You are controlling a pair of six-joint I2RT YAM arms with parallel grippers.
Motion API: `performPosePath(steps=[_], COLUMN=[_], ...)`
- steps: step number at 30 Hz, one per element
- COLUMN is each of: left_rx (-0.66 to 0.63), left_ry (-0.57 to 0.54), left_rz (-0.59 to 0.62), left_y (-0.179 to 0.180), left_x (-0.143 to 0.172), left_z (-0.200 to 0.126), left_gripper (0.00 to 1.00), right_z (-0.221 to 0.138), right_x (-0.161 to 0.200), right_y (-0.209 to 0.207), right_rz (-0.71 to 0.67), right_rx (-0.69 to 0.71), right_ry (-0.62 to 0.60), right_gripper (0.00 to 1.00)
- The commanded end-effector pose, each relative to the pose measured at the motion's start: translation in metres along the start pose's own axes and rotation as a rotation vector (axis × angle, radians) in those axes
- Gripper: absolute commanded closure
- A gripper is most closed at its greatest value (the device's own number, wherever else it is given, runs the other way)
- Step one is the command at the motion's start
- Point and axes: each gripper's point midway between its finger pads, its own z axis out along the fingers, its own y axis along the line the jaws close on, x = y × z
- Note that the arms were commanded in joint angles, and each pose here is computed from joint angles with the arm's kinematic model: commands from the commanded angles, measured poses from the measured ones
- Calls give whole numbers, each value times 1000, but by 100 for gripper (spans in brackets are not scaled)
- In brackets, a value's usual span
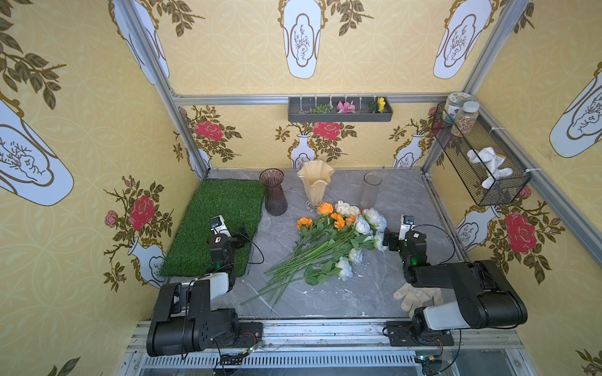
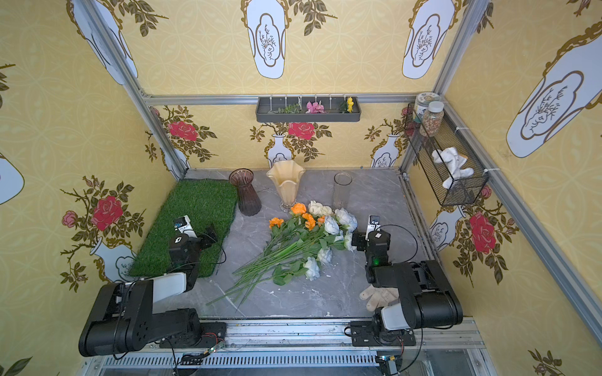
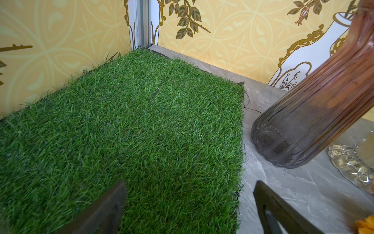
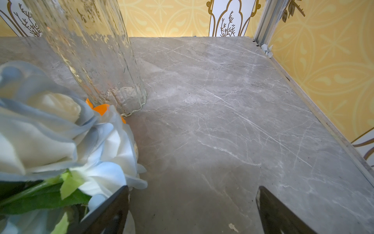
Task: Arrange the flowers in different vases according to their colors
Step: Pick up the flower at the center of the board.
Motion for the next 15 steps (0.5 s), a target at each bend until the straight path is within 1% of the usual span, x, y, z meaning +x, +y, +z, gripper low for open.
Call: performPosePath(steps=[1,4,7,10,11,15], left_rx=[6,18,37,-17,-32,-54], left_ry=[-20,-35,-81,-166,-176,-157], left_rz=[-3,-5,2,22,30,48], left_y=[-1,-2,-6,-6,-7,-11], left_x=[-5,-6,-8,-20,-24,-36], left_z=[0,-5,-16,-28,-32,-40], left_gripper=[0,0,0,0,0,0], right_z=[-1,-2,-7,-14,-16,-23], right_x=[-14,-13,-14,-18,-19,-23], right_y=[0,2,1,-1,-1,-4], right_rz=[7,-2,-15,-26,-28,-8], right_rx=[0,1,25,79,95,100], right_ry=[-54,-58,-83,-120,-131,-160], right_gripper=[3,3,3,3,3,3])
